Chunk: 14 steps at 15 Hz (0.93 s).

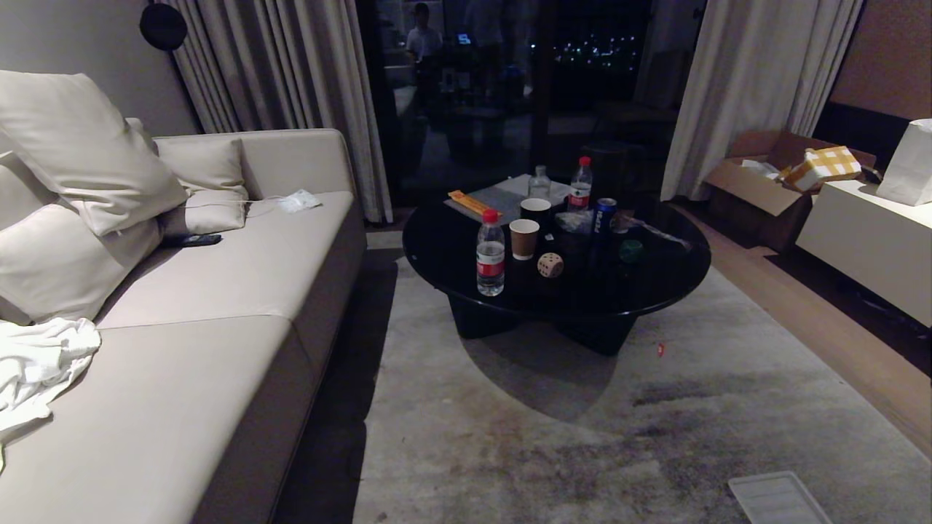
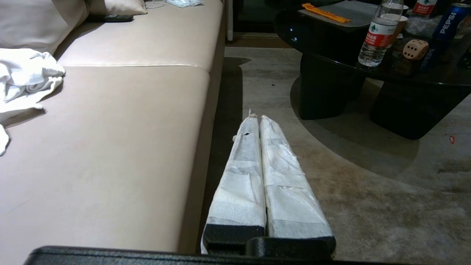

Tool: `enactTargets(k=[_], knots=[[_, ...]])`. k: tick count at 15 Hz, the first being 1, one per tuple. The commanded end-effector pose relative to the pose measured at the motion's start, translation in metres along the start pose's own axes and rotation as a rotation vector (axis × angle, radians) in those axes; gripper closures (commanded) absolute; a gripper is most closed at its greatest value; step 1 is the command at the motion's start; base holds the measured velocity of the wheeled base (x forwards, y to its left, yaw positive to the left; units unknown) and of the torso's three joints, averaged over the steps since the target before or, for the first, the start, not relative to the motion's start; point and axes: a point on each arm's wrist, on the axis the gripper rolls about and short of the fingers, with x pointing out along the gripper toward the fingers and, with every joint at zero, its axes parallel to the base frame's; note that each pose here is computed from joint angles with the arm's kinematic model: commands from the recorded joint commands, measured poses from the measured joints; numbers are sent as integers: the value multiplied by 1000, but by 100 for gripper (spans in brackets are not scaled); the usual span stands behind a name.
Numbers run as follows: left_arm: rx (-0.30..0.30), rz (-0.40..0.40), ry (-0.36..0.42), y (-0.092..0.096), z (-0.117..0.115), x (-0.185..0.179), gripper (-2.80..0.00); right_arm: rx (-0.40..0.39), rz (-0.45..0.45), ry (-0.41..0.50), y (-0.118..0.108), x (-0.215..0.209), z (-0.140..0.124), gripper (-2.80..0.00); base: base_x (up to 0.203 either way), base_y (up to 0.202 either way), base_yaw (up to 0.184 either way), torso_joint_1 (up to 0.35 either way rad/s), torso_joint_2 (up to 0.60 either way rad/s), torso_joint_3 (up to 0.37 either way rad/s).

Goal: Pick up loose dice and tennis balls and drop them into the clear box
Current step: Put the toys in the box

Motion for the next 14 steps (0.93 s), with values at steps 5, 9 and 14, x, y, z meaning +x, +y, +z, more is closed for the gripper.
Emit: enactTargets(k=[5,9,14], knots=[[2,1,3,0,0,0,0,1,0,2,0,0,0,0,0,0,0,0,0,0],[2,1,3,0,0,0,0,0,0,2,0,0,0,0,3,6,-139,0,2,4],[3,-1,3,0,0,0,0,1,0,2,0,0,0,0,1,11,-164,3,2,3]])
